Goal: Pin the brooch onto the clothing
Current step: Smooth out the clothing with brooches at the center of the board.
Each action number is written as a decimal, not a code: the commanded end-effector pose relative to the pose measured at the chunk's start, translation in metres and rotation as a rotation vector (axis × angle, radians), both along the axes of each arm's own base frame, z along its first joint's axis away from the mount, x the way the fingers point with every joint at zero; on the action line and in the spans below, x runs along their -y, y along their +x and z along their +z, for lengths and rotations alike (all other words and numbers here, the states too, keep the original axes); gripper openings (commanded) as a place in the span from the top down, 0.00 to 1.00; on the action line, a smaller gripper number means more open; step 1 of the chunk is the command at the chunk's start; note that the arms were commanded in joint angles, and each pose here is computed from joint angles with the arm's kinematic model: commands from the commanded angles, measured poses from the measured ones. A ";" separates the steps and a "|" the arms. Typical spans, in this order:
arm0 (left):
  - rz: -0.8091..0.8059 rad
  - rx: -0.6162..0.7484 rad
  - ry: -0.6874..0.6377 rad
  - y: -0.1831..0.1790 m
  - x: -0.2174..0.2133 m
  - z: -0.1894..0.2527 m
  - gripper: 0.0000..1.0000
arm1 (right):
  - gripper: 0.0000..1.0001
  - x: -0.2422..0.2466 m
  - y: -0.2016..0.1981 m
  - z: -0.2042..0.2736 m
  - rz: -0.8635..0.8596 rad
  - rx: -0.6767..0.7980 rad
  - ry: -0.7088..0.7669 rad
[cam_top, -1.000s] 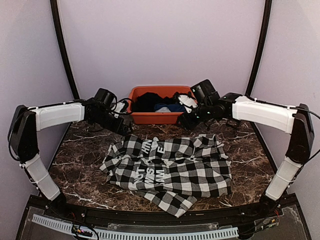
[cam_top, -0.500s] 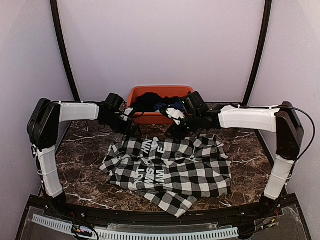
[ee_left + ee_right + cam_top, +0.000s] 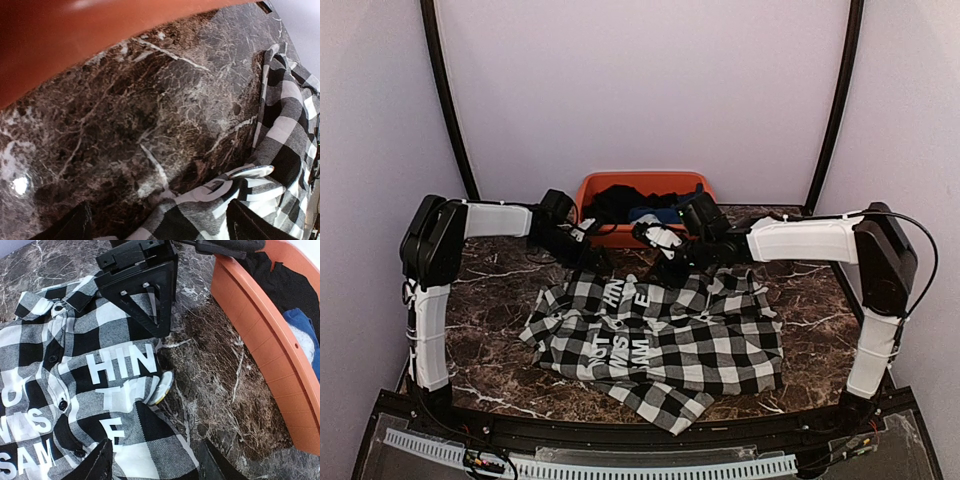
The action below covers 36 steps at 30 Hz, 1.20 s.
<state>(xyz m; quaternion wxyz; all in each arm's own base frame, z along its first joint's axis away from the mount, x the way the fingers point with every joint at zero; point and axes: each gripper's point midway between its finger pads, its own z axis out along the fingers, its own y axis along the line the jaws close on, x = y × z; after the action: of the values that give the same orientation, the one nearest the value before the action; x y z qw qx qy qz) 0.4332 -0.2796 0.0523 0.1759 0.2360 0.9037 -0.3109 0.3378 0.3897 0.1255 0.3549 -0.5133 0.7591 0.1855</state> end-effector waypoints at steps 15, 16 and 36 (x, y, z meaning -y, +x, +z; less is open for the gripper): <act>-0.113 -0.265 0.067 -0.073 -0.005 -0.046 0.47 | 0.55 0.002 -0.063 -0.050 0.133 -0.006 -0.083; -0.112 -0.276 0.067 -0.075 -0.006 -0.048 0.49 | 0.55 0.004 -0.064 -0.053 0.131 -0.013 -0.093; 0.080 0.045 0.213 -0.011 -0.046 0.003 0.99 | 0.61 0.051 -0.107 -0.118 0.033 -0.213 -0.301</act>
<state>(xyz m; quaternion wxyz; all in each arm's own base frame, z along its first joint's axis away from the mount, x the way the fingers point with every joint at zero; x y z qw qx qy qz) 0.3909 -0.2670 0.0273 0.1029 0.2430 0.9195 -0.2914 0.2475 0.3579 0.0215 0.2293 -0.5642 0.7800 0.1435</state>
